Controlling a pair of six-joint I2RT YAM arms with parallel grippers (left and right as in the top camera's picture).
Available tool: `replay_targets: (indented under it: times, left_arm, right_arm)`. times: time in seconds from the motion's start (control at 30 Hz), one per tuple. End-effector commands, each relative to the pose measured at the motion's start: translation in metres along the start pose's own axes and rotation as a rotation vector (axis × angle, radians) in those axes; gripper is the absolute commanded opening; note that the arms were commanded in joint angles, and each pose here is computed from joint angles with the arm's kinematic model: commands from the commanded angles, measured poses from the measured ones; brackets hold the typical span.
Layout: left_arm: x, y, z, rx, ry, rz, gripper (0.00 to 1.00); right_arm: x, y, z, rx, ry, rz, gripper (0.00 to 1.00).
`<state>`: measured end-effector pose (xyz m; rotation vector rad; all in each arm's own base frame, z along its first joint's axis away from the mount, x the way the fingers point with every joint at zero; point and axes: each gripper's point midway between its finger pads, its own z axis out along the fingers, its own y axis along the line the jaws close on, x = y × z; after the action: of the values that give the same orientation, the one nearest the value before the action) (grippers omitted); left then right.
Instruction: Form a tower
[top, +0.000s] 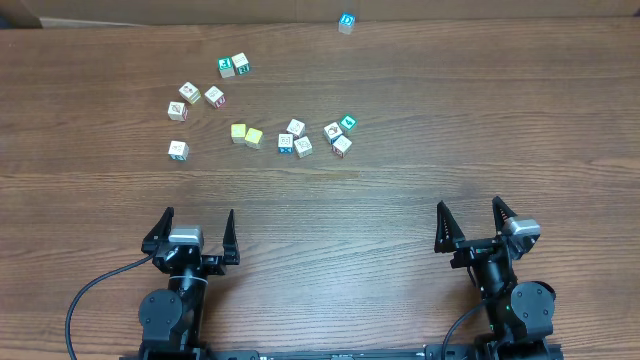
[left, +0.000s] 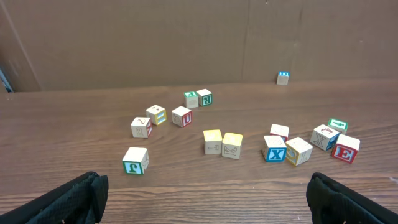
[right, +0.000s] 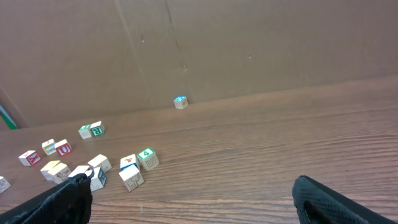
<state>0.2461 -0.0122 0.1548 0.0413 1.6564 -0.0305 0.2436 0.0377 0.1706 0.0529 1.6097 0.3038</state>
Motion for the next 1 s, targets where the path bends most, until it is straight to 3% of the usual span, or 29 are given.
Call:
replay_targets:
  times: [0.0,0.53,0.73,0.97]
  left_arm:
    - [-0.001,-0.002,0.000,0.010,-0.008,0.017,0.99]
    - [-0.017,-0.006,-0.002,0.030,-0.066,0.016,1.00]
    - [-0.077,-0.026,-0.019,0.152,-0.199,0.027,1.00]
    - [-0.172,-0.028,-0.064,0.165,-0.414,0.043,1.00]
  right_arm:
    - [0.001,-0.001,0.000,0.001,-0.008,0.005,1.00]
    - [0.001,-0.001,0.000,0.001,-0.008,0.005,1.00]
    - [0.001,-0.001,0.000,0.001,-0.008,0.005,1.00]
    - [0.001,-0.001,0.000,0.001,-0.008,0.005,1.00]
